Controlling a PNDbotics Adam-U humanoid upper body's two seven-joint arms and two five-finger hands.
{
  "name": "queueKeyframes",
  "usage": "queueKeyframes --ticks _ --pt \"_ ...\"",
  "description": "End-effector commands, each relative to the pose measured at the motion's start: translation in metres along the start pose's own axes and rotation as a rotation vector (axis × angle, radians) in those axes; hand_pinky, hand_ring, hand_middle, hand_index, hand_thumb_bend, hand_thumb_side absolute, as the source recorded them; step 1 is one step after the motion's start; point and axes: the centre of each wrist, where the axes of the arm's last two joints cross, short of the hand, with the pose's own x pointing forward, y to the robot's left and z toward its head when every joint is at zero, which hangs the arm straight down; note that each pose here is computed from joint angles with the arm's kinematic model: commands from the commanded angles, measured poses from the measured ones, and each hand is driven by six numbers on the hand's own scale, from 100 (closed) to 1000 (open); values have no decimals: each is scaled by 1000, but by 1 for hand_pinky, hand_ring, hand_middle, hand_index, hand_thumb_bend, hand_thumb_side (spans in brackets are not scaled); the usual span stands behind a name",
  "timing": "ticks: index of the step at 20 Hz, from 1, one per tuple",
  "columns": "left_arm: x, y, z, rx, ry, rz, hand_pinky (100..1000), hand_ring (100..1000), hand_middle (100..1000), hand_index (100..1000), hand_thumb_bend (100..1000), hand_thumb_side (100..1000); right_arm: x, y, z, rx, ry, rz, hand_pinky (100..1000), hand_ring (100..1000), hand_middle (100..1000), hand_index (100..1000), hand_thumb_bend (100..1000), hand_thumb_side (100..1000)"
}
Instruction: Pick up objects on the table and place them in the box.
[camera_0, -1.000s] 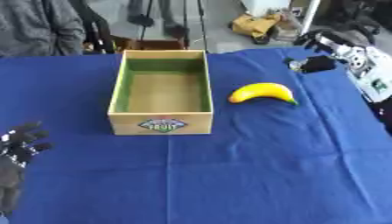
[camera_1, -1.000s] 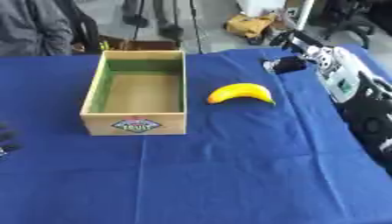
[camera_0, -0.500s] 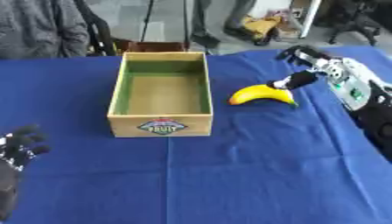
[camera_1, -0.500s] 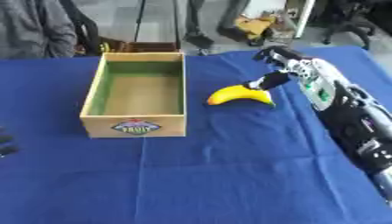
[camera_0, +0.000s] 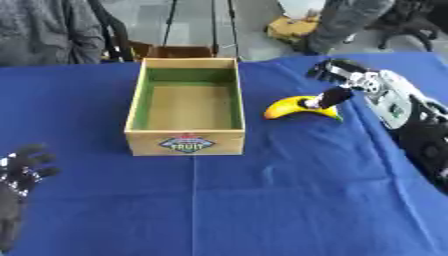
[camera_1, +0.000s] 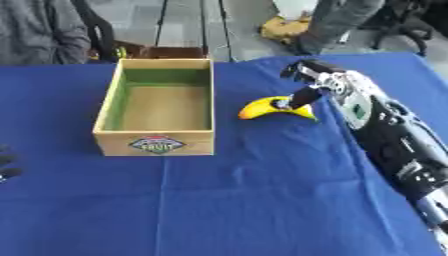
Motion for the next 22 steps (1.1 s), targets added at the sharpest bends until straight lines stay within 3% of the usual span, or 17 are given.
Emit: queueKeyframes --ticks 1,7,17,22 --pt "8 0 -5 -19 -28 -6 698 742 728 547 241 988 0 -16 1 -27 2 23 775 807 798 844 447 416" --pt "11 2 -8 -16 -37 -15 698 742 728 547 246 980 -1 -11 0 -5 8 19 769 794 785 846 456 415" --pt "24 7 -22 -21 -83 -50 697 741 727 547 256 958 -5 -8 1 -5 43 60 839 910 905 890 490 420" --pt "25 6 -23 -28 -85 -49 696 741 727 547 256 958 -9 -5 2 -38 96 88 826 900 896 892 475 420"
